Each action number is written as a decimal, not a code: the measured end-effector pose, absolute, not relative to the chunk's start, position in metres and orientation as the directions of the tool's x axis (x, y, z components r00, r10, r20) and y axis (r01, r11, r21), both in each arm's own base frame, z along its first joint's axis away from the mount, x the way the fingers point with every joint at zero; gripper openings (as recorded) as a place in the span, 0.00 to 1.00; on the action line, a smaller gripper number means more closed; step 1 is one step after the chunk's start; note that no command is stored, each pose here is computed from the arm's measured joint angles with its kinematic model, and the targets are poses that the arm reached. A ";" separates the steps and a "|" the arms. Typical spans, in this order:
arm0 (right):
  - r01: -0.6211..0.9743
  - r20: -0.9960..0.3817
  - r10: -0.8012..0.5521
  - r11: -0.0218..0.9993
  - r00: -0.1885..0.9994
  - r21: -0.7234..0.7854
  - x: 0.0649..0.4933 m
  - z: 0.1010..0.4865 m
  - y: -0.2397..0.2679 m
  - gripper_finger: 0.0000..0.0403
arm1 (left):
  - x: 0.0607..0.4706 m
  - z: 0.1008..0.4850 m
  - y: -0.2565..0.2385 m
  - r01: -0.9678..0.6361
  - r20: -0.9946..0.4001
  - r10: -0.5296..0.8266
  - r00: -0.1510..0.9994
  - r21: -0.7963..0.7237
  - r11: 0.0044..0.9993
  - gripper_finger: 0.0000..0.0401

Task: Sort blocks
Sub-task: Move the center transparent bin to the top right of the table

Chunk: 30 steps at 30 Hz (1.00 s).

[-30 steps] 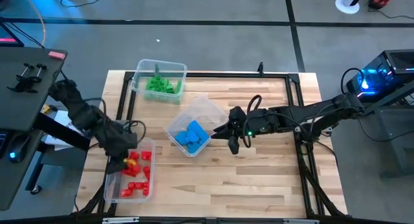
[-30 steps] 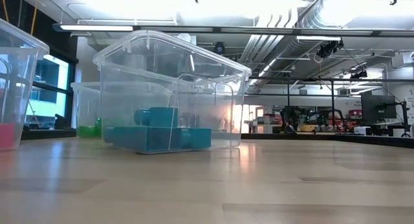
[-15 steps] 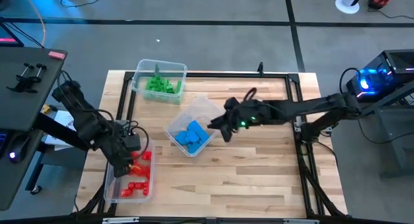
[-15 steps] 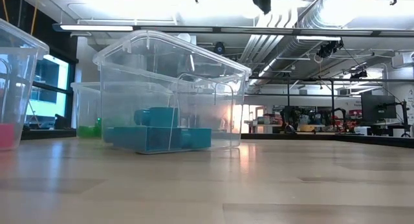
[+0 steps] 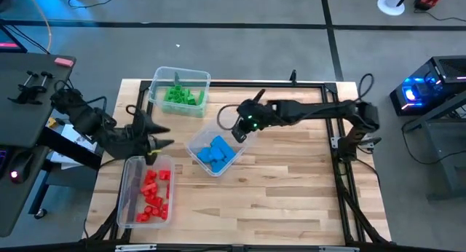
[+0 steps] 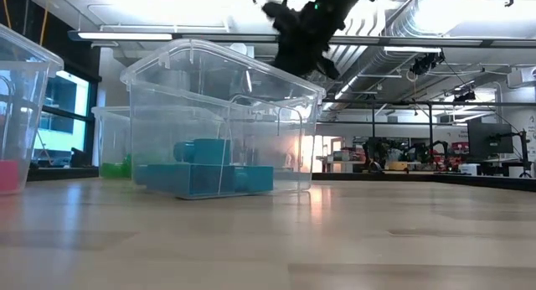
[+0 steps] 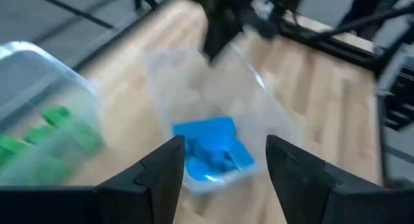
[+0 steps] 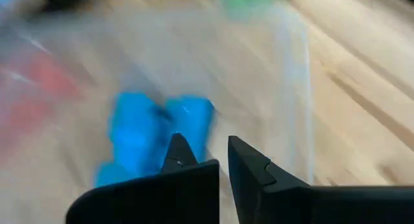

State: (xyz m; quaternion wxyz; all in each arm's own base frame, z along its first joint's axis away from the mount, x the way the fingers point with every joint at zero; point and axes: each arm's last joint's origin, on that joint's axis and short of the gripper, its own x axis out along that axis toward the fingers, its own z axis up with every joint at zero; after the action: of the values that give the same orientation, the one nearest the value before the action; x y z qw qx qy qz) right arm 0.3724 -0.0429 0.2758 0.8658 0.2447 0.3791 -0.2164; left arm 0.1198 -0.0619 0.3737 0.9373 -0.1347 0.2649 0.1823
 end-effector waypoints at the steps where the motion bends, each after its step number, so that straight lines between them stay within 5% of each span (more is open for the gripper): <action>1: 0.572 -0.797 -0.188 0.789 0.573 0.225 0.374 0.271 -0.043 0.00 | 0.120 0.374 -0.059 -0.424 -0.534 0.294 0.793 -0.138 0.895 0.50; 8: 0.641 -0.885 -0.253 0.764 0.391 0.065 0.371 0.257 -0.053 0.00 | 0.123 0.376 -0.048 -0.447 -0.512 0.387 0.767 0.005 0.894 0.50; 21: 0.827 -0.900 -0.428 0.534 0.084 -0.177 0.310 0.276 -0.134 0.00 | 0.138 0.378 -0.027 -0.475 -0.457 0.515 0.725 0.209 0.855 0.50; 30: 0.871 -0.911 -0.369 0.366 -0.187 -0.327 0.257 0.279 -0.177 0.00 | 0.171 0.358 -0.016 -0.368 -0.434 0.416 0.799 0.193 0.909 0.50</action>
State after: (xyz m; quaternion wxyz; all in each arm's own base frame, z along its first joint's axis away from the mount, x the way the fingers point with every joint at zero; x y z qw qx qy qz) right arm 0.2569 -0.1772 0.2792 0.5983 0.2202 0.5703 -0.5180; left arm 0.1708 -0.0164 0.3585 0.9471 0.0496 0.2402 0.2069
